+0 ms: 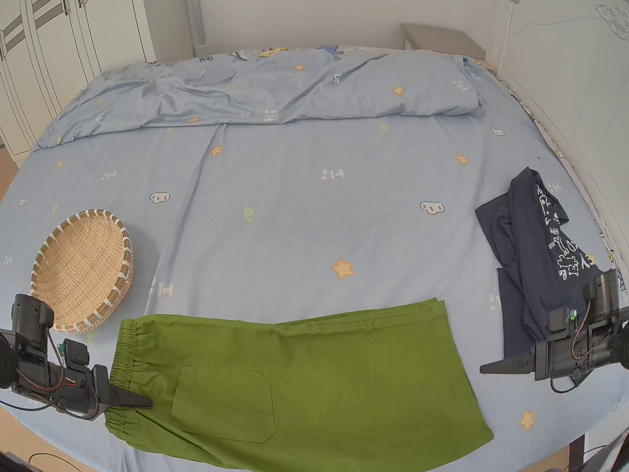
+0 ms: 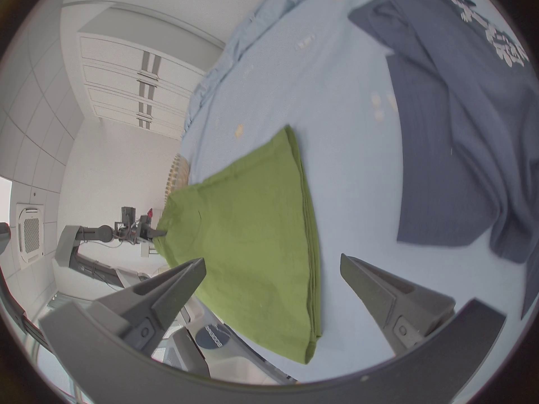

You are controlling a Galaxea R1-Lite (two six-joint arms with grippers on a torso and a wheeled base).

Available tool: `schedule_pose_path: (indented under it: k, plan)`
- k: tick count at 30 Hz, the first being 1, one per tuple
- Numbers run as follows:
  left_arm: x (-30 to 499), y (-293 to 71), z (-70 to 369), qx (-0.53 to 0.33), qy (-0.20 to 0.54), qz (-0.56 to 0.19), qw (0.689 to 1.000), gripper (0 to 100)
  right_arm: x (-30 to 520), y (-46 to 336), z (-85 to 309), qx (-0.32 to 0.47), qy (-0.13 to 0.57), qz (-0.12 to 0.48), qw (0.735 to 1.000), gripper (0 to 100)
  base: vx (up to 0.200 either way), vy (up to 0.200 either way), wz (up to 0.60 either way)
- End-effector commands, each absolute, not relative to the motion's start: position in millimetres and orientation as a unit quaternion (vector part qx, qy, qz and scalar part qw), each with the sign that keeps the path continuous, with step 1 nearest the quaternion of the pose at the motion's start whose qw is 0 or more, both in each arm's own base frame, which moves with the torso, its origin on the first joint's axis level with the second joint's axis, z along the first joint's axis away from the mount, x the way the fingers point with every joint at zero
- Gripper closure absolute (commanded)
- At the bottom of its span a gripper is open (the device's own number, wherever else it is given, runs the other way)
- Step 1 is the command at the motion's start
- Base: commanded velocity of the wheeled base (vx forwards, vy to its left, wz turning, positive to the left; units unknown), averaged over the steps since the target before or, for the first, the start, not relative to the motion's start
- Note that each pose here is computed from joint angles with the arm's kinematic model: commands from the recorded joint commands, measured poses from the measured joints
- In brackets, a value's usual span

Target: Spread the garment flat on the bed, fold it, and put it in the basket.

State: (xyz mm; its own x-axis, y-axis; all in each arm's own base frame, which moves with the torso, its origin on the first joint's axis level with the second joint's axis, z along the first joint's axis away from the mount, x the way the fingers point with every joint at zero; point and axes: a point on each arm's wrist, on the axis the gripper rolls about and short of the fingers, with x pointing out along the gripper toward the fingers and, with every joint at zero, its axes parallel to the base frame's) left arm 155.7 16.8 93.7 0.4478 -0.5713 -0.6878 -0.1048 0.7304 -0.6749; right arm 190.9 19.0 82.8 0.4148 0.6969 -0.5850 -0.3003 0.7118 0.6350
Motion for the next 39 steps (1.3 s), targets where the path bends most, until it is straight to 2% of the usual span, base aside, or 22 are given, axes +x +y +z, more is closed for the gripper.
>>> schedule_pose_path:
  k: [1,8,12,17,25,31,39]
  plan:
    - [145,28,148,-0.293,0.433,-0.138,0.841,100,186,23,141,0.210,0.346,0.328,0.854,0,0.000,0.000,0.00]
    - [150,39,154,-0.242,0.420,-0.102,0.869,100,184,22,145,0.208,0.341,0.324,0.858,0,0.000,0.000,0.00]
    - [153,37,160,-0.233,0.414,-0.112,0.873,100,185,21,146,0.209,0.339,0.321,0.859,0,0.000,0.000,0.00]
    - [155,19,193,-0.199,0.412,-0.149,0.876,100,180,22,152,0.202,0.330,0.321,0.864,0,0.000,0.000,0.00]
    - [149,-34,241,-0.151,0.417,-0.238,0.864,100,174,32,154,0.187,0.338,0.324,0.864,0,0.000,0.000,0.00]
    - [142,-75,246,-0.073,0.420,-0.251,0.869,100,171,40,151,0.172,0.346,0.324,0.863,0,0.000,0.000,0.00]
    - [137,-128,246,-0.047,0.418,-0.320,0.849,100,170,46,149,0.163,0.352,0.328,0.862,0,0.000,0.000,0.00]
